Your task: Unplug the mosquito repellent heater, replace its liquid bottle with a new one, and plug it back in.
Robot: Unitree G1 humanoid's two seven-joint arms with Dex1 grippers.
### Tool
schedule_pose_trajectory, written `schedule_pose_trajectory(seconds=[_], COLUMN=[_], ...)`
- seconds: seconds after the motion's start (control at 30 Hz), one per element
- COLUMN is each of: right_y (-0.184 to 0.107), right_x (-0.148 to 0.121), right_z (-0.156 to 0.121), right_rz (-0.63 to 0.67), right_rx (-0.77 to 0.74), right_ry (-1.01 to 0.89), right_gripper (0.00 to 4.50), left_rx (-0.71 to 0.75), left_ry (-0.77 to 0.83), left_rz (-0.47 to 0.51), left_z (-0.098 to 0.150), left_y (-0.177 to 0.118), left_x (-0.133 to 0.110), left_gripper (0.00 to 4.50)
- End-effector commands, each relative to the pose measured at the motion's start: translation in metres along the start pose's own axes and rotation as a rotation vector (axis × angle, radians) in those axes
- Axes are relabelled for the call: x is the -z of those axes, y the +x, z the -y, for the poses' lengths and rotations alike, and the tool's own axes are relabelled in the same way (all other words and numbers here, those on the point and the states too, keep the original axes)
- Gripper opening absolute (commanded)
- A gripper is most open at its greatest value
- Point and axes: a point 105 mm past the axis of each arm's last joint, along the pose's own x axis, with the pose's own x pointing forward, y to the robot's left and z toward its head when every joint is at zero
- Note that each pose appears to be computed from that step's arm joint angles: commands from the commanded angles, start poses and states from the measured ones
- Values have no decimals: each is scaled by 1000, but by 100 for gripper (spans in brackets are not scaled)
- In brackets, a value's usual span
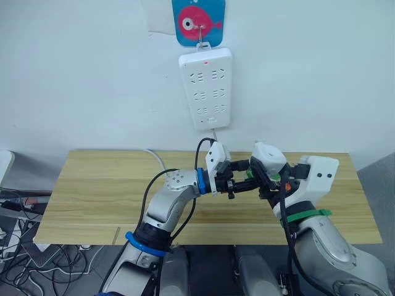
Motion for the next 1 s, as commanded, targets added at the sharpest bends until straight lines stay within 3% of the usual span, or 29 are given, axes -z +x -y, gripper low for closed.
schedule_pose_trajectory(seconds=[0.03,0.13,0.17,0.37,0.57,0.77,1.0], right_y=[-2,2,2,4,7,10,8], right_x=[-19,-25,-27,-34,-41,-48,-51], right_z=[10,17,18,24,13,-2,-19], right_rz=[93,112,118,125,126,141,145], right_rx=[38,49,44,3,-114,-207,-307], right_ry=[-31,-42,-49,-129,-192,-233,-260], right_gripper=[293,293,293,293,293,293,293], left_rx=[102,117,114,23,-144,-284,-343], left_ry=[21,36,48,103,154,255,312], left_rz=[15,-9,-19,-2,-4,37,51], left_z=[14,11,9,-4,-41,-76,-87], left_y=[-6,-21,-28,-68,-100,-111,-123], left_x=[-14,-22,-26,-52,-73,-99,-109], left_gripper=[345,443,450,450,450,450,450])
